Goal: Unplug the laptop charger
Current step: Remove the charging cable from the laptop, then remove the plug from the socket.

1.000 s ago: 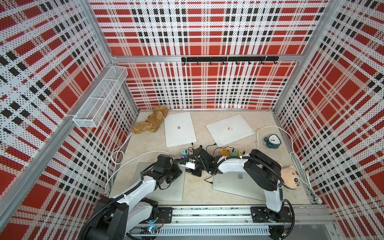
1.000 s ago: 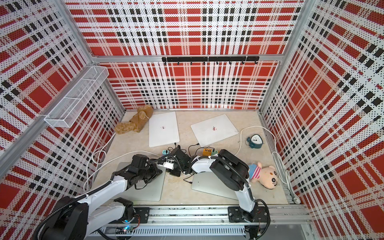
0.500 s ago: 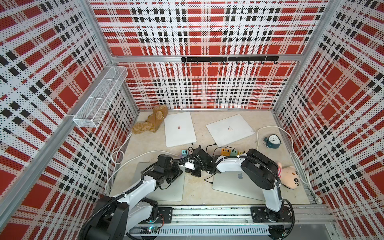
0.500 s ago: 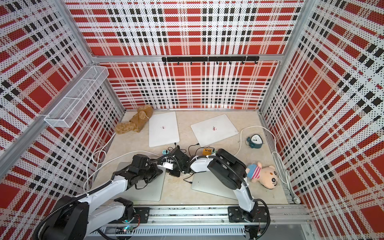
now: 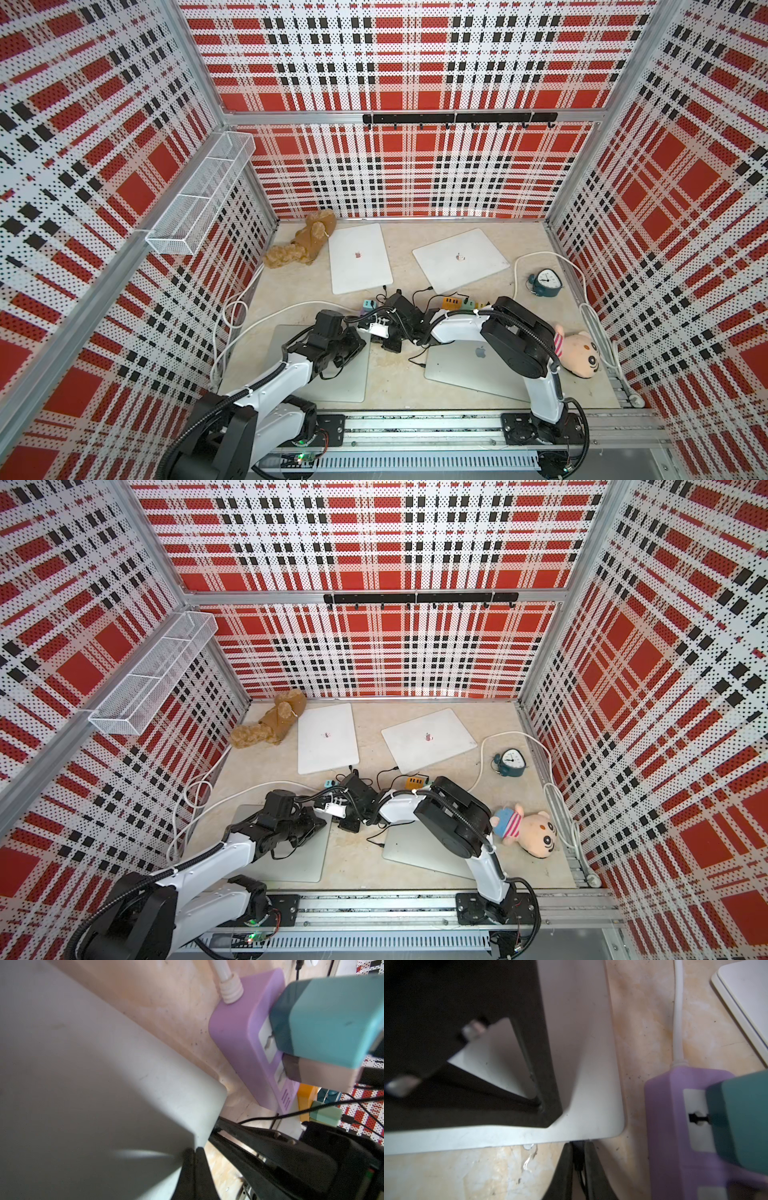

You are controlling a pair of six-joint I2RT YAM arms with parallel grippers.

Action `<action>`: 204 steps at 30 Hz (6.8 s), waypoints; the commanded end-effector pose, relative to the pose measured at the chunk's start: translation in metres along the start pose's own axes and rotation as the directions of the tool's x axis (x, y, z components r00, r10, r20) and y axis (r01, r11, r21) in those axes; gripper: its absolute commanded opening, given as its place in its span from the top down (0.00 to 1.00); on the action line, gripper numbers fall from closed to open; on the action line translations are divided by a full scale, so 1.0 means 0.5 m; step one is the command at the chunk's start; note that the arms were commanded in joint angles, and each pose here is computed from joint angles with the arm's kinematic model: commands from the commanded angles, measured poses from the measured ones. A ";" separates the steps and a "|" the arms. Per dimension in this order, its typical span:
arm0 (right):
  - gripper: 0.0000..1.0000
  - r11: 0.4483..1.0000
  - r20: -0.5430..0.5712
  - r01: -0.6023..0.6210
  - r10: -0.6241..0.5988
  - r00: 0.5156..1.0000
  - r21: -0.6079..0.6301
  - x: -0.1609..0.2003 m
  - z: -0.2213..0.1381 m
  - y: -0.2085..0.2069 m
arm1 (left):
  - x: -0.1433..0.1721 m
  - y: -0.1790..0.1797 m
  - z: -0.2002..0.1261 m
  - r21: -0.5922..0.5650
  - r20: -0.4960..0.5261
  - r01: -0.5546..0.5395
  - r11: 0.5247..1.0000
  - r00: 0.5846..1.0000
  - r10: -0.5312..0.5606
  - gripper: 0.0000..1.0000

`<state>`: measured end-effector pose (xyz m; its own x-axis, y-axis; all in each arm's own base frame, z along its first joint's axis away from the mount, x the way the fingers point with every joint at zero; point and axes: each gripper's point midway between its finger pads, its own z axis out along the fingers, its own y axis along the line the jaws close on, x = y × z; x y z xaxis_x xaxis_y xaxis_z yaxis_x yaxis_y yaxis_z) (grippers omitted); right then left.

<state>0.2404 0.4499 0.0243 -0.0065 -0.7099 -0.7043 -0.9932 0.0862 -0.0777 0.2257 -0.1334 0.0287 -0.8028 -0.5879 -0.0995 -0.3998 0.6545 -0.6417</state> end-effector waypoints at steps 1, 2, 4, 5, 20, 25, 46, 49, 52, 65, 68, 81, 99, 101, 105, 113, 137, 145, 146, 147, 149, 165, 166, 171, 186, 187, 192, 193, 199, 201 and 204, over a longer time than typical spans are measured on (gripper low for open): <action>0.92 1.000 -0.057 0.022 -0.022 0.998 -0.002 0.030 0.008 0.000 | 0.017 0.063 0.004 -0.117 -0.009 0.024 0.993 1.000 -0.025 1.00; 0.92 1.000 -0.059 0.027 -0.027 0.998 0.004 0.030 0.006 -0.002 | 0.017 0.064 0.004 -0.119 -0.010 0.023 0.993 1.000 -0.024 1.00; 0.92 0.999 -0.069 0.036 -0.035 0.997 0.009 0.034 0.007 -0.004 | 0.018 0.065 0.005 -0.122 -0.012 0.021 0.992 1.000 -0.023 1.00; 0.92 0.999 -0.077 0.039 -0.038 0.996 0.009 0.037 0.007 -0.005 | 0.017 0.066 0.005 -0.123 -0.011 0.021 0.992 1.000 -0.022 1.00; 0.97 0.999 -0.075 0.031 -0.030 0.997 0.019 0.031 -0.007 -0.017 | 0.018 0.066 0.005 -0.122 -0.012 0.020 0.992 1.000 -0.022 1.00; 0.98 1.000 -0.074 0.026 -0.027 0.997 -0.011 0.032 -0.012 -0.013 | 0.020 0.066 0.006 -0.121 -0.015 0.018 0.992 1.000 -0.020 1.00; 0.98 0.999 -0.084 0.015 -0.018 0.996 -0.033 0.035 -0.024 -0.004 | 0.023 0.067 0.007 -0.125 -0.018 0.011 0.992 1.000 -0.014 1.00; 0.98 1.000 -0.091 0.007 -0.009 0.996 -0.024 0.038 -0.026 -0.005 | 0.024 0.067 0.007 -0.125 -0.018 0.011 0.992 1.000 -0.014 1.00; 0.98 1.000 -0.074 0.009 -0.011 0.997 -0.022 0.031 -0.035 -0.003 | 0.023 0.065 0.007 -0.125 -0.016 0.010 0.992 1.000 -0.012 1.00; 0.95 1.000 -0.056 0.027 -0.028 0.998 -0.013 0.004 -0.052 0.010 | 0.017 0.053 0.002 -0.113 -0.007 -0.002 0.994 1.000 0.001 1.00; 0.91 1.000 -0.048 0.026 -0.026 0.999 -0.008 -0.004 -0.061 0.012 | 0.011 0.043 -0.004 -0.105 0.002 -0.009 0.994 1.000 0.010 1.00; 0.63 0.999 0.079 0.003 -0.007 0.997 0.048 -0.084 -0.147 0.020 | -0.039 -0.056 -0.061 -0.032 0.085 -0.082 0.996 0.993 0.085 1.00; 0.52 0.829 0.393 -0.502 0.389 0.833 0.245 -0.151 -0.382 -0.088 | -0.134 -0.165 -0.135 -0.139 0.189 -0.300 0.944 0.927 0.323 0.60; 0.52 0.800 0.407 -0.557 0.442 0.799 0.225 -0.148 -0.383 -0.090 | -0.140 -0.172 -0.127 -0.160 0.173 -0.333 0.929 0.917 0.358 0.55; 0.52 0.747 0.423 -0.640 0.528 0.737 0.183 -0.132 -0.376 -0.088 | -0.157 -0.184 -0.112 -0.231 0.132 -0.410 0.882 0.885 0.446 0.51; 0.52 0.630 0.441 -0.773 0.673 0.593 0.078 -0.106 -0.366 -0.092 | -0.185 -0.223 -0.097 -0.287 0.039 -0.578 0.764 0.789 0.613 0.45; 0.52 0.559 0.375 -0.829 0.764 0.524 0.020 -0.054 -0.322 -0.089 | -0.199 -0.213 0.015 -0.295 -0.131 -0.671 0.681 0.734 0.666 0.45; 0.52 0.558 0.367 -0.830 0.770 0.522 0.009 -0.053 -0.311 -0.089 | -0.257 -0.211 -0.022 -0.408 -0.057 -0.582 0.703 0.785 0.617 0.45; 0.53 0.558 0.365 -0.830 0.771 0.522 0.009 -0.054 -0.310 -0.089 | -0.257 -0.220 -0.024 -0.396 -0.049 -0.583 0.709 0.785 0.618 0.45; 0.52 0.558 0.366 -0.830 0.771 0.522 0.007 -0.055 -0.309 -0.090 | -0.255 -0.228 -0.022 -0.380 -0.048 -0.588 0.714 0.783 0.620 0.45; 0.53 0.559 0.361 -0.829 0.771 0.524 0.009 -0.054 -0.305 -0.090 | -0.244 -0.245 -0.013 -0.337 -0.053 -0.607 0.719 0.775 0.630 0.45; 0.52 0.552 0.351 -0.834 0.777 0.522 0.018 -0.040 -0.301 -0.093 | -0.188 -0.240 0.045 -0.315 -0.158 -0.674 0.668 0.731 0.664 0.49; 0.52 0.551 0.352 -0.834 0.778 0.521 0.018 -0.041 -0.301 -0.093 | -0.186 -0.237 0.046 -0.319 -0.164 -0.677 0.664 0.729 0.664 0.49; 0.52 0.550 0.348 -0.835 0.779 0.521 0.017 -0.037 -0.298 -0.093 | -0.173 -0.234 0.050 -0.318 -0.187 -0.689 0.651 0.719 0.669 0.48; 0.53 0.545 0.340 -0.838 0.788 0.514 0.006 -0.035 -0.290 -0.097 | -0.166 -0.207 0.058 -0.355 -0.239 -0.696 0.623 0.713 0.659 0.52; 0.52 0.545 0.340 -0.839 0.788 0.514 0.004 -0.036 -0.290 -0.098 | -0.166 -0.205 0.058 -0.360 -0.243 -0.697 0.620 0.712 0.659 0.52; 0.52 0.537 0.342 -0.844 0.792 0.505 0.004 -0.033 -0.288 -0.101 | -0.169 -0.209 0.056 -0.362 -0.238 -0.693 0.623 0.715 0.657 0.62; 0.53 0.532 0.342 -0.846 0.794 0.502 0.005 -0.031 -0.288 -0.102 | -0.168 -0.212 0.055 -0.360 -0.238 -0.694 0.624 0.715 0.658 0.65; 0.55 0.458 0.346 -0.889 0.833 0.433 0.009 -0.010 -0.283 -0.115 | -0.169 -0.205 0.049 -0.374 -0.240 -0.689 0.621 0.718 0.653 0.67; 0.57 0.424 0.355 -0.906 0.845 0.399 0.008 -0.004 -0.284 -0.119 | -0.169 -0.202 0.047 -0.378 -0.238 -0.686 0.621 0.721 0.651 0.67; 0.62 0.370 0.367 -0.929 0.864 0.343 -0.004 0.001 -0.284 -0.123 | -0.168 -0.198 0.045 -0.382 -0.238 -0.682 0.623 0.724 0.647 0.68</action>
<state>0.2789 0.3490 0.1342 -0.7980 0.0155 -0.6025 -0.4346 0.6777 0.5931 0.3473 -0.1619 0.0817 -0.9416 0.1010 -0.3212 0.1272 0.9900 -0.0615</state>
